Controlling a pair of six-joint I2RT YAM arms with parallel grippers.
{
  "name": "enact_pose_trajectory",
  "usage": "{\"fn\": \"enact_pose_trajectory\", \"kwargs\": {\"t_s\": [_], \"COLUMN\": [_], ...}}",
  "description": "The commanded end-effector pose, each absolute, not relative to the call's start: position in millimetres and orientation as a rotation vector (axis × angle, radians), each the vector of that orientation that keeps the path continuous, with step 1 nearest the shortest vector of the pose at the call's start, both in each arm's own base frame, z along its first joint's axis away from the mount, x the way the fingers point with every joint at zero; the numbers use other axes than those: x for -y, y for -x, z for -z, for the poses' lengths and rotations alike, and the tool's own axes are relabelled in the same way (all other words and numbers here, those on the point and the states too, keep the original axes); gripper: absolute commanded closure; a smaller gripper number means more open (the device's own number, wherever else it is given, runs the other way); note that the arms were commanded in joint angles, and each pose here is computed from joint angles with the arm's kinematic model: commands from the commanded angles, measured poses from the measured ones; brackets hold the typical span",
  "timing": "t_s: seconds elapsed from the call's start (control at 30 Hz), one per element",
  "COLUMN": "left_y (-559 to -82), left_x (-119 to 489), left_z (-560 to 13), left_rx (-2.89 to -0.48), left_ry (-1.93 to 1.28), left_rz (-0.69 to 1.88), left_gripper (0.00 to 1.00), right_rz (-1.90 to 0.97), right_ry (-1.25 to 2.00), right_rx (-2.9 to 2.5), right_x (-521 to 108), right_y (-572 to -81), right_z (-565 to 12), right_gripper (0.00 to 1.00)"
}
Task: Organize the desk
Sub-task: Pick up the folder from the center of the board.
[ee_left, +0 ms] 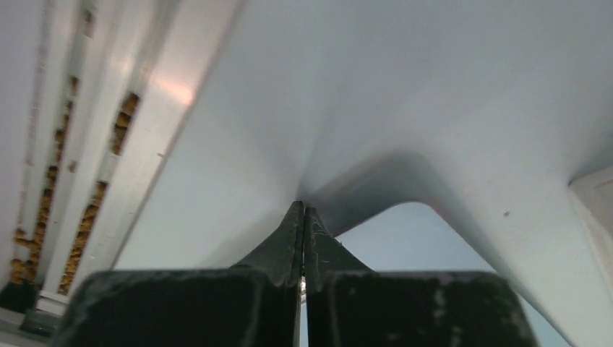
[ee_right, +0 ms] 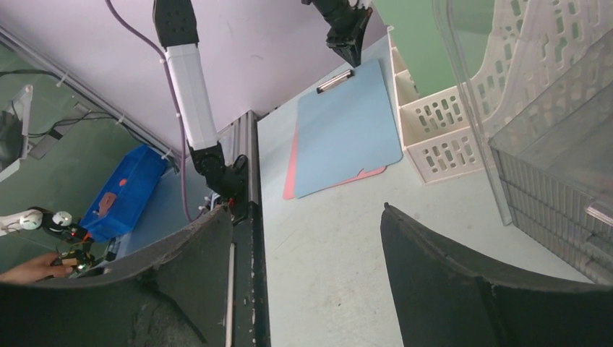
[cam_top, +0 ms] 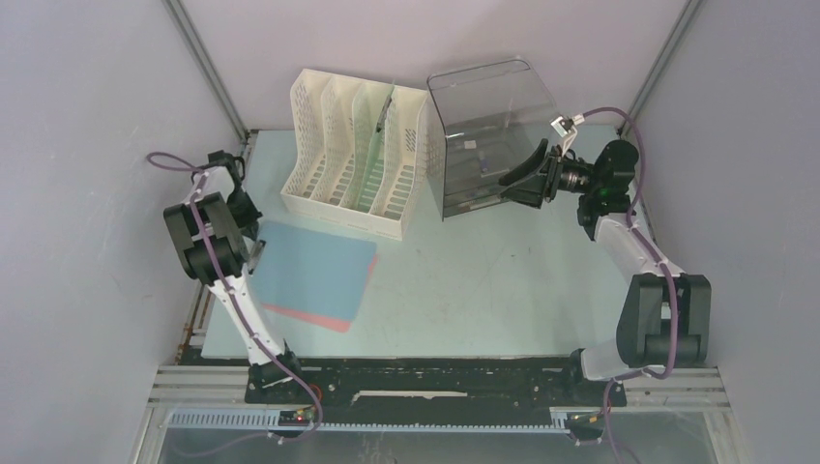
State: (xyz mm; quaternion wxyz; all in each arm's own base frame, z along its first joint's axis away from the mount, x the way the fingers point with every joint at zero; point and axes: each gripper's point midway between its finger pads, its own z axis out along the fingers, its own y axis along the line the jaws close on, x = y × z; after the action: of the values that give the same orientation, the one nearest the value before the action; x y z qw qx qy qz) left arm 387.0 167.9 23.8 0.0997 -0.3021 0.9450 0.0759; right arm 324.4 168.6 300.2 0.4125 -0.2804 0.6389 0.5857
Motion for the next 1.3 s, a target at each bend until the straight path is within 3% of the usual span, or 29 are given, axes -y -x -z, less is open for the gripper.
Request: {"fn": "enact_pose_trajectory", "kwargs": {"t_s": [0.0, 0.23, 0.3, 0.33, 0.47, 0.8, 0.93, 1.27], "left_y": [-369, -358, -353, -349, -343, -327, -325, -335], "left_x": [-135, -97, -86, -81, -61, -2, -10, -32], "left_z": [-28, -24, -20, -15, -8, -4, -9, -64], "left_rx": [-2.855, -2.938, -2.966, -2.987, -3.047, -3.088, -3.05, -2.801], "left_ry": [0.906, 0.795, 0.768, 0.752, 0.665, 0.562, 0.579, 0.579], "left_rz": [-0.028, 0.017, 0.036, 0.037, 0.008, 0.23, 0.137, 0.035], "left_gripper": [1.0, 1.0, 1.0, 1.0, 1.0, 1.0, 1.0, 0.67], "right_rz": [-1.457, -1.475, -1.499, -1.508, -1.507, -1.547, -1.595, -1.678], "right_ry": [0.749, 0.777, 0.765, 0.761, 0.788, 0.998, 1.093, 1.134], "right_rx": [-1.53, -1.464, -1.464, -1.47, -1.468, -1.442, -1.449, -1.481], "right_x": [-166, -164, -164, -165, -167, -197, -213, -229], "right_y": [-313, -300, -298, -298, -294, -268, -257, -250], "right_z": [-322, -333, -335, -334, -333, -330, -326, -316], "right_gripper": [0.17, 0.17, 0.02, 0.01, 0.0, 0.0, 0.0, 0.0]}}
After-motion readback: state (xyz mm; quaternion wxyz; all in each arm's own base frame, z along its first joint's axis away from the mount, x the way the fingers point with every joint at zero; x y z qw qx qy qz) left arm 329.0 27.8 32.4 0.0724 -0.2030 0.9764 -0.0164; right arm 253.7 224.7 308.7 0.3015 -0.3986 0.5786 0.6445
